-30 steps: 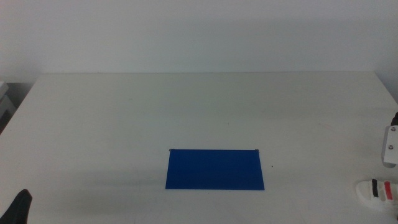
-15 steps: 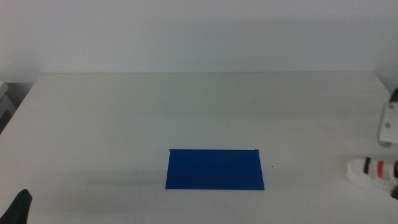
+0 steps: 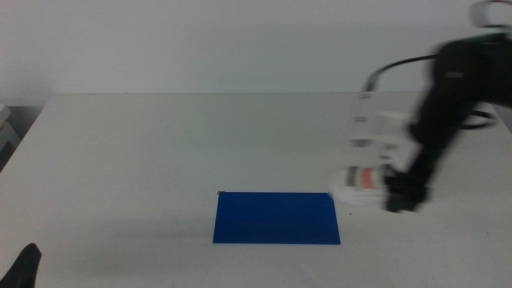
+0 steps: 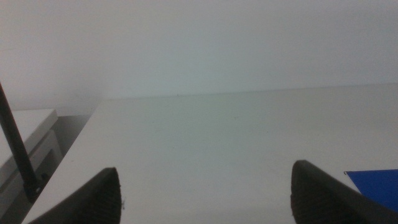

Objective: Use one arm to grab the shoe from the table and place it on the mat.

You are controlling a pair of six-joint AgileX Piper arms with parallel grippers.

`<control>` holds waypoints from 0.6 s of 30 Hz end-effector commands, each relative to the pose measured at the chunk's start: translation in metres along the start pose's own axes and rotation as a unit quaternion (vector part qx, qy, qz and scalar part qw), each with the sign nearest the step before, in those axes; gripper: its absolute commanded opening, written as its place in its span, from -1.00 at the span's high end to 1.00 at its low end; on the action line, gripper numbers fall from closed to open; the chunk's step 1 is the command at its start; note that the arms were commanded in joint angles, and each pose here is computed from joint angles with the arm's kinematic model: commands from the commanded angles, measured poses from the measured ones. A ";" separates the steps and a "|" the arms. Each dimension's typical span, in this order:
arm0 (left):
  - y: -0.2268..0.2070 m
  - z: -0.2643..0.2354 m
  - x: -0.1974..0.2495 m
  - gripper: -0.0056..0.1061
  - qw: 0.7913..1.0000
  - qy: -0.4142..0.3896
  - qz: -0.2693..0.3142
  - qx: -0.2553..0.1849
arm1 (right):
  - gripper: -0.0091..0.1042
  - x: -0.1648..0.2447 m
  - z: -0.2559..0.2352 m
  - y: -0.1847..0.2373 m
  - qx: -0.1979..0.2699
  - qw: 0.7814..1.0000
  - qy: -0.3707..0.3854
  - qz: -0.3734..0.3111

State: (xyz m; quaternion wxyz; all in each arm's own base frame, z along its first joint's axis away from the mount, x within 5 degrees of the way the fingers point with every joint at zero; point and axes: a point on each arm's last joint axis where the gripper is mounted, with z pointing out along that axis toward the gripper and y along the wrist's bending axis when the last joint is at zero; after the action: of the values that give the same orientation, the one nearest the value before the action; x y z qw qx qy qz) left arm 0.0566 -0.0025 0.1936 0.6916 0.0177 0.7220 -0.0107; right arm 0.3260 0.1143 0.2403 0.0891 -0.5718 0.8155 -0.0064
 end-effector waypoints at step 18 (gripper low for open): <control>0.000 -0.001 -0.006 -0.78 0.999 -0.044 -0.007 -0.001 | 0.91 -0.142 0.017 0.011 -0.029 0.994 -0.038 -0.096</control>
State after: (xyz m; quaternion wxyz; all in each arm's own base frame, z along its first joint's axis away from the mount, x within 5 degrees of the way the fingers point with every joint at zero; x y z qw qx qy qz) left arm 0.0566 -0.0025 0.1936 0.6916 0.0177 0.7220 -0.0107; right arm 0.3682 0.2534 0.2040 0.0555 -0.6447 0.7615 0.0370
